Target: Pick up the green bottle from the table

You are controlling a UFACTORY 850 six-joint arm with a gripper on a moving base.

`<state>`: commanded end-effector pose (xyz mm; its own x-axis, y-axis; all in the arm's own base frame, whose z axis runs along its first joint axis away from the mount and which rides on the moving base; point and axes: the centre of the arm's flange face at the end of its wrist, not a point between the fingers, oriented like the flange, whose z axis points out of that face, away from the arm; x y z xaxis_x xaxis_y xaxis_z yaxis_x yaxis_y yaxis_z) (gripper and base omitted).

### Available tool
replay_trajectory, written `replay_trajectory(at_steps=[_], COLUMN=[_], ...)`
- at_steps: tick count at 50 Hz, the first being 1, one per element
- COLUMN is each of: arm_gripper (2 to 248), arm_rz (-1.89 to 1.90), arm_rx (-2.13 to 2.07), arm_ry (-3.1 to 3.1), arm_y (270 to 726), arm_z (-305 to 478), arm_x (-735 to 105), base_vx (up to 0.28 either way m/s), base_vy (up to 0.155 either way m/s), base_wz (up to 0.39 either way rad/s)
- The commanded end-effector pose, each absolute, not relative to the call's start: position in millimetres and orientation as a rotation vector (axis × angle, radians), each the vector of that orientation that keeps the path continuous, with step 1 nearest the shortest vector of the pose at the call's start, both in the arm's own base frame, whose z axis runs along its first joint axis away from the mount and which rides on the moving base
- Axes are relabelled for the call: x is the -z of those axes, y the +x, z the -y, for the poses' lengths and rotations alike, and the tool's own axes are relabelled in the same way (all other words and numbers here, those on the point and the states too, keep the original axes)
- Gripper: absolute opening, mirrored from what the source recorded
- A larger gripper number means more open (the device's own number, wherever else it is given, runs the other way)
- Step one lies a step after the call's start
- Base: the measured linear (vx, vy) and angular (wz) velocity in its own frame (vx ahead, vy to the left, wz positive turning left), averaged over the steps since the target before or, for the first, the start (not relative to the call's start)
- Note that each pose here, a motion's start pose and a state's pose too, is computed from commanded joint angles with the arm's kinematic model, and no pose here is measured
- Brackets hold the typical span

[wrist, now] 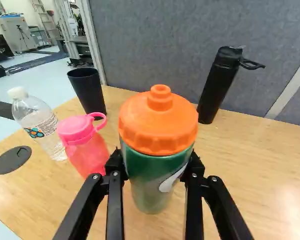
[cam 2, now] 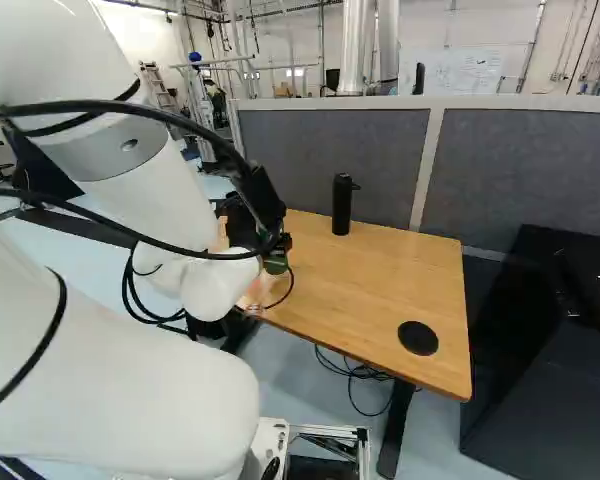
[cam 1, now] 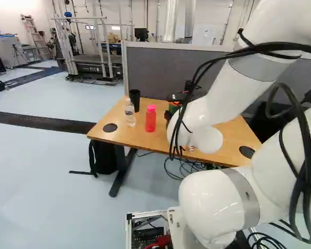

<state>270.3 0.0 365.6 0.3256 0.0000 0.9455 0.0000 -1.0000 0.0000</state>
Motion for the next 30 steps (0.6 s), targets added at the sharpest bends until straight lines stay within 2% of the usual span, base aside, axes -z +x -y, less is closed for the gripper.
replay_trajectory(at_steps=[30], arm_gripper=[111], arm_rz=[0.0], arm_rx=[-1.824], arm_ry=[2.558], arm_y=[270.3], arm_z=[0.0], arm_x=[-365.6], base_vx=[0.0], base_vy=[0.0], base_wz=[0.0])
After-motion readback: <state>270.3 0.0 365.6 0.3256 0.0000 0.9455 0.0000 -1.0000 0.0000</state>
